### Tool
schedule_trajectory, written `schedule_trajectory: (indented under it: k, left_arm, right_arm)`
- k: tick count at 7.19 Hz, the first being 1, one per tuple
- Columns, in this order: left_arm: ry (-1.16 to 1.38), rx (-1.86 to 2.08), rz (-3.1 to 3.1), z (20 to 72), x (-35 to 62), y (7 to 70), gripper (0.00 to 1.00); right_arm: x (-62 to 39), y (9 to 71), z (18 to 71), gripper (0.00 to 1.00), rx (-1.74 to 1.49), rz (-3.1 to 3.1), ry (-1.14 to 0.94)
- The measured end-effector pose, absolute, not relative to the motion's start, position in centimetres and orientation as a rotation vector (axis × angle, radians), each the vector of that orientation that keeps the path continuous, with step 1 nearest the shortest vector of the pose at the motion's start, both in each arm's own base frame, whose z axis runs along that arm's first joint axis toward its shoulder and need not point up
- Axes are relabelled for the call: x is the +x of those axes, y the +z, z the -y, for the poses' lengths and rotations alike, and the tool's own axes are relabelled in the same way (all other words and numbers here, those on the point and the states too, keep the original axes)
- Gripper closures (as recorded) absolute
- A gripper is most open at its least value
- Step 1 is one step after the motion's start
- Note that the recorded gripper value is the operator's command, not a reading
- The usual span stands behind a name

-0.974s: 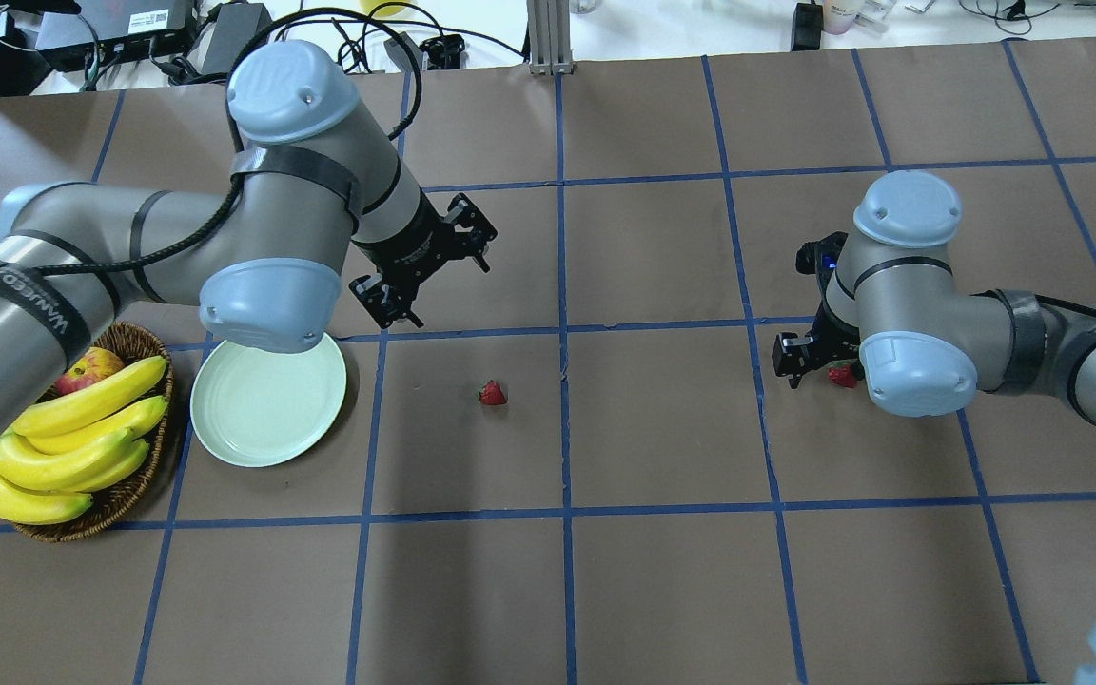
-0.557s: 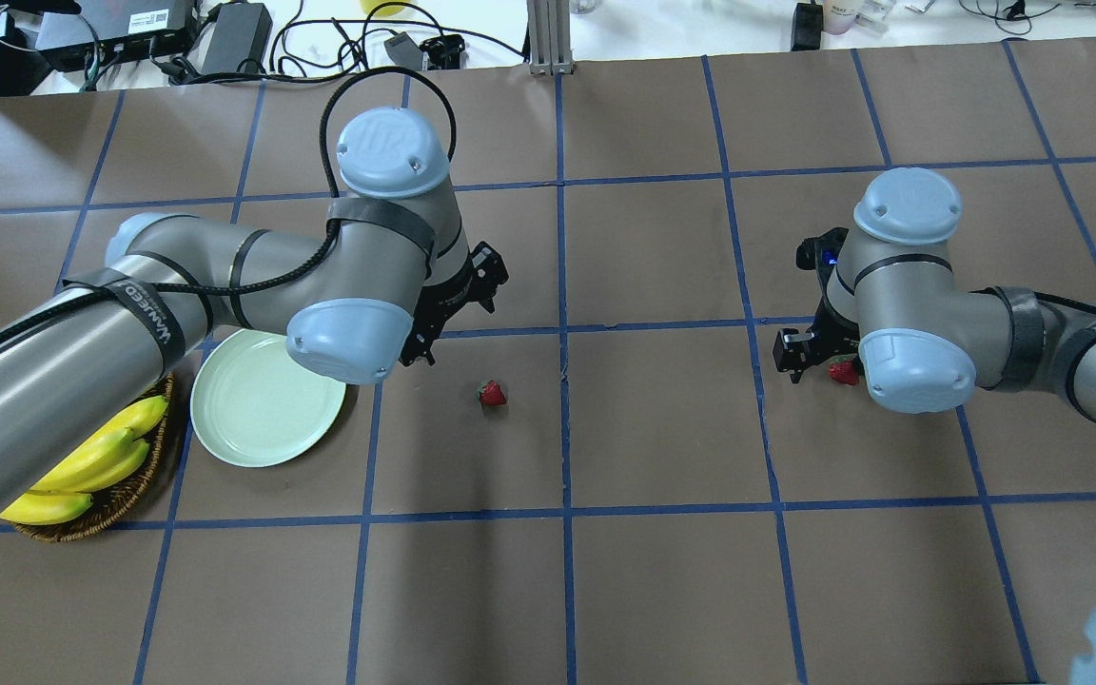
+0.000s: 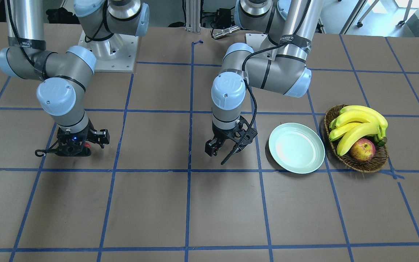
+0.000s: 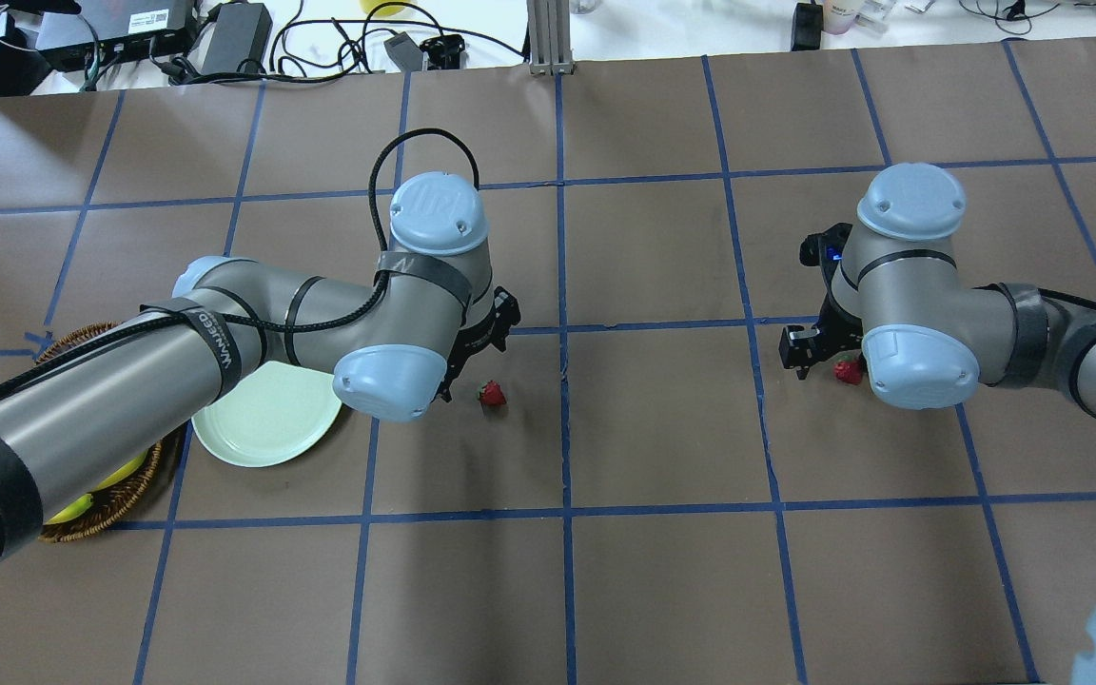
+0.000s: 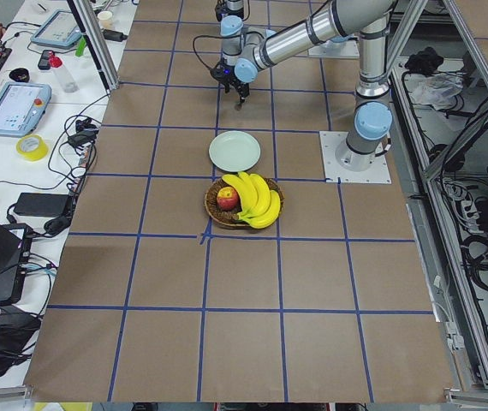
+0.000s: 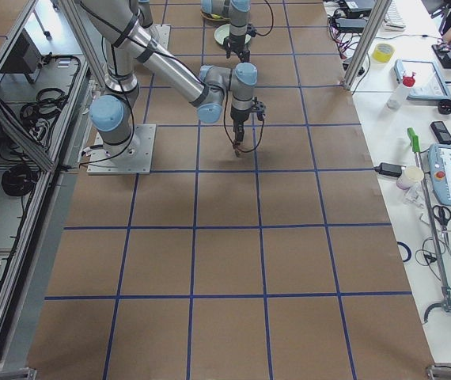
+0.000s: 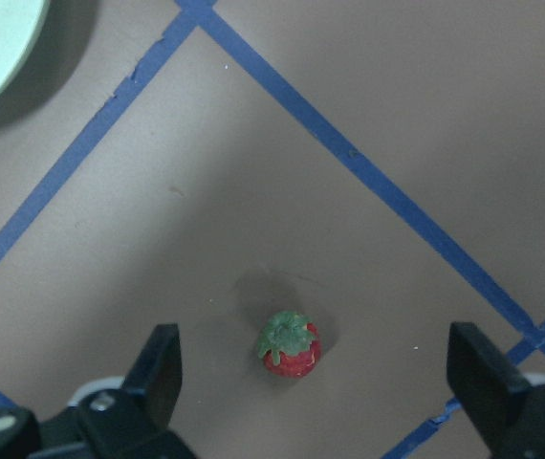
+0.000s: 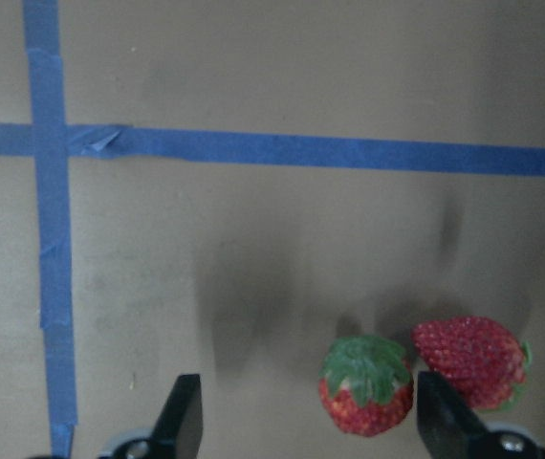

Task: Collect all strawberries into plate
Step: 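Grasp the strawberry with left gripper while right gripper grasps one of the pair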

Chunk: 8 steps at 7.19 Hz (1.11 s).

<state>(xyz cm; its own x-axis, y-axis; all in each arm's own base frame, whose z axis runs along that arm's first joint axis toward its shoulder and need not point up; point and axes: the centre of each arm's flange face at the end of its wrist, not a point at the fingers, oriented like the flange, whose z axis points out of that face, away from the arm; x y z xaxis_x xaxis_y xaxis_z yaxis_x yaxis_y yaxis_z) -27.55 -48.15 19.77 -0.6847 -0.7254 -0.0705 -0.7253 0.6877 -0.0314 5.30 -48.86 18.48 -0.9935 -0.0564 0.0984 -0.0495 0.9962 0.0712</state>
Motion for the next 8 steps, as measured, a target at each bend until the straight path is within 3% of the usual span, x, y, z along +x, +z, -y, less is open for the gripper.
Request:
schedule_trajectory:
  k: [1, 3, 5, 8]
  left_arm:
    - [0.001, -1.219, -2.811, 47.7, -27.5, 18.9, 0.11]
    - [0.022, -1.217, -2.813, 47.3, -27.6, 17.9, 0.17]
    - [0.051, -1.204, -2.833, 47.4, -27.9, 17.4, 0.34]
    - [0.063, -1.131, -2.871, 47.3, -27.9, 17.3, 0.56]
  right_arm:
    - [4.6, 18.2, 48.9, 0.39, 0.074, 3.042, -0.114]
    - [3.9, 17.8, 48.8, 0.53, 0.071, 3.05, -0.13]
    - [3.8, 17.6, 48.7, 1.0, 0.071, 3.052, -0.139]
    - [3.8, 17.9, 48.9, 1.0, 0.062, 3.048, -0.129]
